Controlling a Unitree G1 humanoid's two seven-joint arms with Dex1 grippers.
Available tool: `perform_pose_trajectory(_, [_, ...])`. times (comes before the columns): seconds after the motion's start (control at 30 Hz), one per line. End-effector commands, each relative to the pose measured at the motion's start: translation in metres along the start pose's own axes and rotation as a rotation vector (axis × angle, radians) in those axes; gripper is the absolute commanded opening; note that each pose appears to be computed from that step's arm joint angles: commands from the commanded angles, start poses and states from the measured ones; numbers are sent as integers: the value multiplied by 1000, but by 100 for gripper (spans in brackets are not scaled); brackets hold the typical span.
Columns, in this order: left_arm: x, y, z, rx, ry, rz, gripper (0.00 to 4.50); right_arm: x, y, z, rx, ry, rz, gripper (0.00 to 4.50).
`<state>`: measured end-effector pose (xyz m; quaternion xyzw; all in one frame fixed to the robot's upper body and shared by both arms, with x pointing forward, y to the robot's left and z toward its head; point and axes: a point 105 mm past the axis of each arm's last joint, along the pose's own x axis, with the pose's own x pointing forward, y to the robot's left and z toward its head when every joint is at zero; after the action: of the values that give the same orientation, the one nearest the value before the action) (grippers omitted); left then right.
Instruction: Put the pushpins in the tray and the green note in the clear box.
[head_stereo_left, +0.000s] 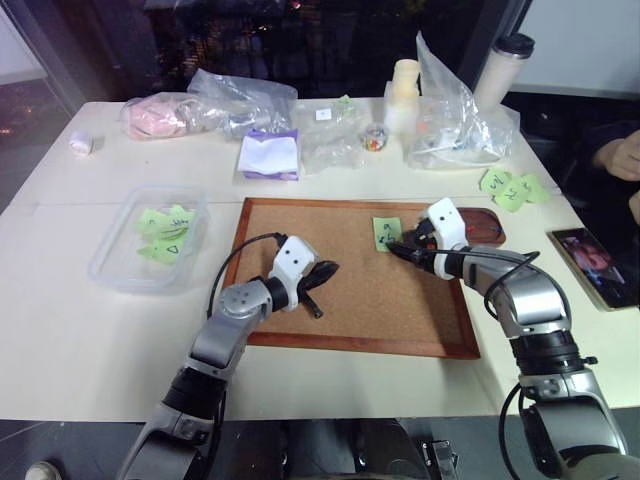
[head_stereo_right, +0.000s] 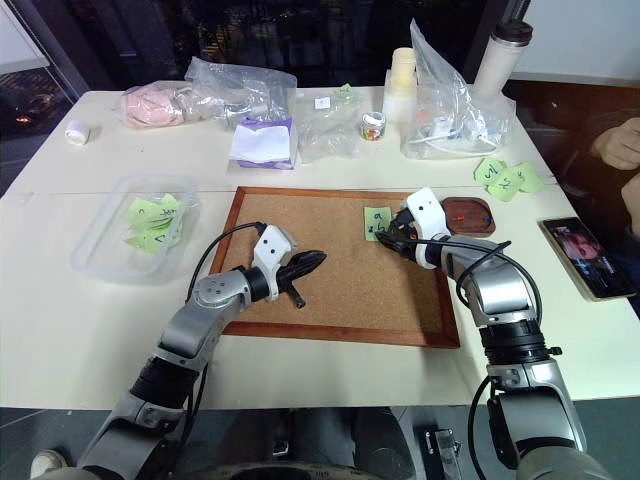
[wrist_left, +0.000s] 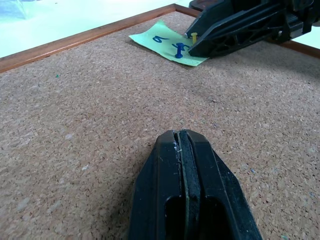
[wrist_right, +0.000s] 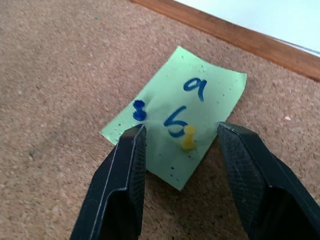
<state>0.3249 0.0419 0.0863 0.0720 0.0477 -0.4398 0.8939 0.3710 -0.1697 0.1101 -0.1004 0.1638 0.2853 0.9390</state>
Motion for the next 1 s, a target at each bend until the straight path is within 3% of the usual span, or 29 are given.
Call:
perform_pose_trajectory(0.03, [-3,-1,-14,-28,45,5,0,1,1,10,-27,-32,6,200])
perform_pose_trajectory(0.1, [-4,-1,-14,-27,45,4,0,1,1,9,-32,-31,8,135])
perform_pose_trajectory(0.2, [-3,-2,-14,-24,44,2,0,2,3,10,-37,-34,12,2])
perform_pose_trajectory(0.47, [-2,-3,-15,-37,51,-2,0,-3,2,24,-47,-67,-4,2])
perform_pose_trajectory(0.77, [0,-5,-14,-24,71,-14,0,-20,-3,60,14,-169,-22,2])
perform_pose_trajectory(1.0, [4,-7,-12,-27,67,-25,0,-32,-25,68,27,-201,-108,2])
